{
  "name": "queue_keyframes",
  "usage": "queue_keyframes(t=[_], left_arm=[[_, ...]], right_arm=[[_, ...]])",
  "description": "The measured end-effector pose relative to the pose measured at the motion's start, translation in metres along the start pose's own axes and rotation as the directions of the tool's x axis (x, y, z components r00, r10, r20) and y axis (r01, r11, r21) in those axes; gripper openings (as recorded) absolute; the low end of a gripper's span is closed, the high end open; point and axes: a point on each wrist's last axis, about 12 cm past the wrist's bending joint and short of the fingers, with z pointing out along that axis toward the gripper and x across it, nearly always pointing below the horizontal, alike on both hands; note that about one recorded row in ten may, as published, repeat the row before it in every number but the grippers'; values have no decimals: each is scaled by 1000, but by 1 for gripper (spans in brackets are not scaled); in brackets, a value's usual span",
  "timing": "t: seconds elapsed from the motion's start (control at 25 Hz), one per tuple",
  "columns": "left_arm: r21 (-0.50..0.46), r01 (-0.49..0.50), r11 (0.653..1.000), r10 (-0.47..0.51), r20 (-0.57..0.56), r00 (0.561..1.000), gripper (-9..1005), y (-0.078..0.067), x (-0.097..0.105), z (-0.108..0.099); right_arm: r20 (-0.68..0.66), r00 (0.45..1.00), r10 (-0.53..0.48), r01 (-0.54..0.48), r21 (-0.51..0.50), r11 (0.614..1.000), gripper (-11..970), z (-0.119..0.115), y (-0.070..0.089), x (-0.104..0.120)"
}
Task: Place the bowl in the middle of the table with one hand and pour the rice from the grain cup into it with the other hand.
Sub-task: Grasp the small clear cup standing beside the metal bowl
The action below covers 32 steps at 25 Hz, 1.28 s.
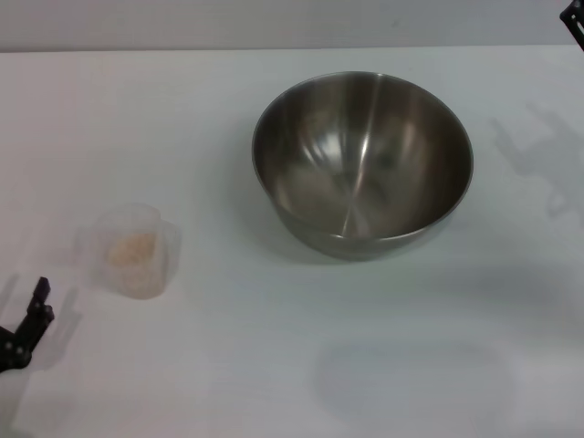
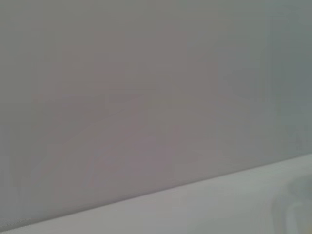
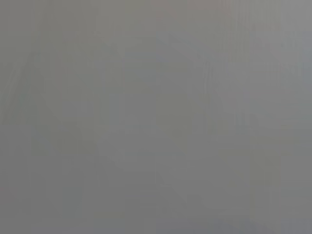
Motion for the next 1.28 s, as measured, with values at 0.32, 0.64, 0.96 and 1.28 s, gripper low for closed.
queue_keyframes(t=[0.32,0.64,0.96,1.28], left_arm=[[39,14,999,-13,-21,1000,760,-6,2,10],[71,17,997,-15,-37,999,759,-11,1,29],[78,23,997,-21,-23,1000,757,-12,-2,38],[80,30,996,-27,-27,999,755,-14,-3,46]], right_arm=[[4,1000,13,-13,-8,1000,606,2,1,0],[17,1000,23,-23,-9,1000,606,-1,3,0],[15,1000,26,-26,-6,1000,607,-3,3,0],[12,999,30,-30,-6,1000,606,-4,4,1]])
